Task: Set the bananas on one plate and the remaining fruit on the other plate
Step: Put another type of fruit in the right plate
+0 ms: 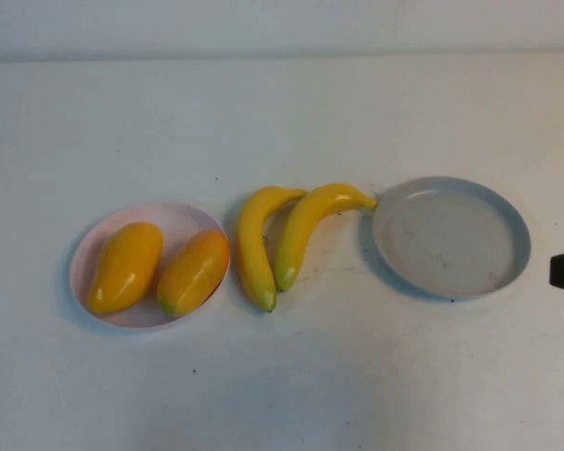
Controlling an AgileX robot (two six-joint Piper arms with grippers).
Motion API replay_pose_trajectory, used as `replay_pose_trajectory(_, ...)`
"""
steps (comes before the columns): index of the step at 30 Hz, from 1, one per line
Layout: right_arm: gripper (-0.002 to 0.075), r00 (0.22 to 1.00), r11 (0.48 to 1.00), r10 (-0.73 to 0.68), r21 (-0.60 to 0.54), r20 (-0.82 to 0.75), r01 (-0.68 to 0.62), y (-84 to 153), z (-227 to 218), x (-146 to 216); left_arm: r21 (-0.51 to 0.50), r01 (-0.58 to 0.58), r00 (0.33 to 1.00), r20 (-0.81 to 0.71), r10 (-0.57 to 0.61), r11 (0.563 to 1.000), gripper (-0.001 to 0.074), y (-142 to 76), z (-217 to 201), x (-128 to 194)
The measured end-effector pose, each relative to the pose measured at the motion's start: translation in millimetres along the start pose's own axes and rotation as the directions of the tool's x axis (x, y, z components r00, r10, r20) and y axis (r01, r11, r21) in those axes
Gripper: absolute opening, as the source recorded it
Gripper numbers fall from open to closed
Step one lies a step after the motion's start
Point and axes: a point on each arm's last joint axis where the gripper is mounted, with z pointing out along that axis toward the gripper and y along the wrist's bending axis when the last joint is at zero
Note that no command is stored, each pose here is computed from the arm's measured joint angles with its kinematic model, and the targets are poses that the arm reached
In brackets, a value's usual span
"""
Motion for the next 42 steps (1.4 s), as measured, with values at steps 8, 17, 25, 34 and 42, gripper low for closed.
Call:
replay_pose_trajectory(8,-0.0017,0.979,0.994,-0.114,-0.023,-0.17,0.111,26.1,47.8,-12.4,0.0,0.0,1.0,0.0,0.0,1.0,-0.0003,0.0,0.0,0.0)
replay_pose_trajectory(17,-0.0017,0.911,0.969,-0.237,-0.017,-0.337,0.246,73.9,118.6,-19.3,0.0,0.0,1.0,0.0,0.0,1.0,-0.0004,0.0,0.0,0.0)
replay_pose_trajectory(25,0.0036,0.859,0.953,-0.287,-0.032,-0.424,0.303,103.7,174.7,-46.6,0.0,0.0,1.0,0.0,0.0,1.0,-0.0004,0.0,0.0,0.0)
replay_pose_trajectory(34,0.0397,0.895,0.972,-0.164,0.088,-0.414,0.218,108.0,222.2,-74.4,0.0,0.0,1.0,0.0,0.0,1.0,-0.0003,0.0,0.0,0.0)
replay_pose_trajectory(42,0.0457,0.917,0.971,-0.053,0.192,-0.395,0.139,101.0,278.5,-88.4,0.0,0.0,1.0,0.0,0.0,1.0,-0.0004,0.0,0.0,0.0)
